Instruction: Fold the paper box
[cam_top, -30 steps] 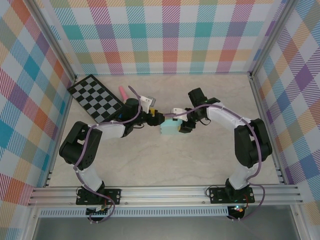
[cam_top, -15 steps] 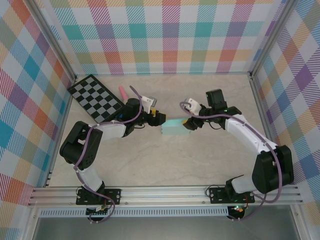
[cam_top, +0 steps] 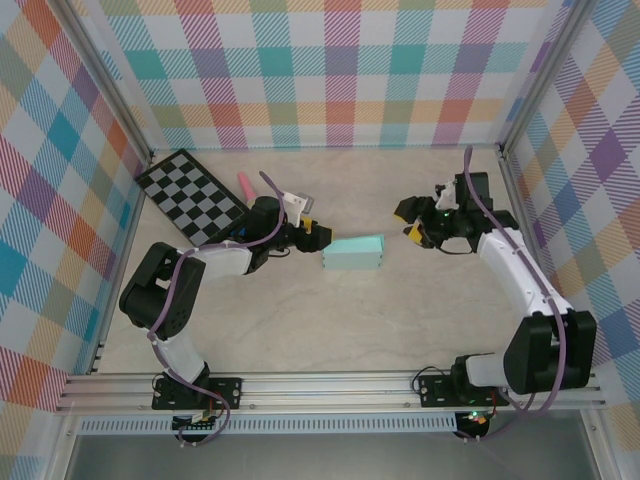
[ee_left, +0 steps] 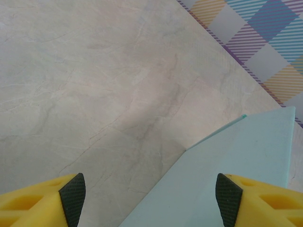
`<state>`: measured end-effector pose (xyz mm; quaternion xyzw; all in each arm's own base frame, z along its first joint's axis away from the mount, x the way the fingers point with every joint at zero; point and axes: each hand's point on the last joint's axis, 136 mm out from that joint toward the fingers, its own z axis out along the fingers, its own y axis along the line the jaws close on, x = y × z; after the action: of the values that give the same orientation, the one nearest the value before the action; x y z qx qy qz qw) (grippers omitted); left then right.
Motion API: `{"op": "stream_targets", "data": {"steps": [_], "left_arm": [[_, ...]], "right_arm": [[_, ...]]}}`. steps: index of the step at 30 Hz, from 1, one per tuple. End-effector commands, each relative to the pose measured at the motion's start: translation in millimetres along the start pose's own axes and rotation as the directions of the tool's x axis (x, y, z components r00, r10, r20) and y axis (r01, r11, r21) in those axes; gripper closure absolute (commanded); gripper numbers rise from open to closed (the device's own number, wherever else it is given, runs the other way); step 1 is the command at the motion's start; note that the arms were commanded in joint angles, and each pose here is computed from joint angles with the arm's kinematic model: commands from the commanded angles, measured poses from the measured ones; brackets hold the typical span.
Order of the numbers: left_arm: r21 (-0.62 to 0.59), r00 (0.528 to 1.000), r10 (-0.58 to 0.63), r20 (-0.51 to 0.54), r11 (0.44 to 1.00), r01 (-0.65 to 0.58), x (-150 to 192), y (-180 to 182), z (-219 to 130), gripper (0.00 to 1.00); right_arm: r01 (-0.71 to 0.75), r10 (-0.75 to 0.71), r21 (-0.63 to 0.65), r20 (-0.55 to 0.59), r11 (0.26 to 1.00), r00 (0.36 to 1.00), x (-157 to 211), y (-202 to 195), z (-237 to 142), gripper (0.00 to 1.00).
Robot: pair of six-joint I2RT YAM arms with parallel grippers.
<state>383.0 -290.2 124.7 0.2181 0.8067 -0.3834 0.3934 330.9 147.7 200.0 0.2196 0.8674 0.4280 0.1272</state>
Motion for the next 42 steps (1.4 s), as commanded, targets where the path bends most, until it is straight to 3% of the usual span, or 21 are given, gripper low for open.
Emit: {"op": "stream_targets", "data": {"steps": [1,12,28,37,42], "left_arm": [[-0.103,0.971,-0.083,-0.224,0.993,0.061,78,25,5,0.26],[-0.109,0.972,-0.078,-0.22,0.993,0.055,78,26,5,0.26],[-0.108,0.97,-0.088,-0.226,0.992,0.065,81,27,7,0.26],[-0.105,0.967,-0.077,-0.242,0.993,0.053,84,25,9,0.26],[-0.101,0.966,-0.07,-0.248,0.994,0.046,85,24,9,0.26]], "right_arm": [[-0.176,0.174,-0.002,-0.132,0.984,0.976,20,4,13,0.42],[-0.201,0.21,0.073,-0.158,0.977,0.965,10,-14,51,0.51],[-0.242,0.258,0.119,-0.156,0.963,0.953,15,-31,64,0.67],[-0.214,0.241,0.18,-0.144,0.96,0.96,19,-56,68,0.68],[-0.209,0.239,0.184,-0.159,0.96,0.958,19,-57,71,0.62]]}}
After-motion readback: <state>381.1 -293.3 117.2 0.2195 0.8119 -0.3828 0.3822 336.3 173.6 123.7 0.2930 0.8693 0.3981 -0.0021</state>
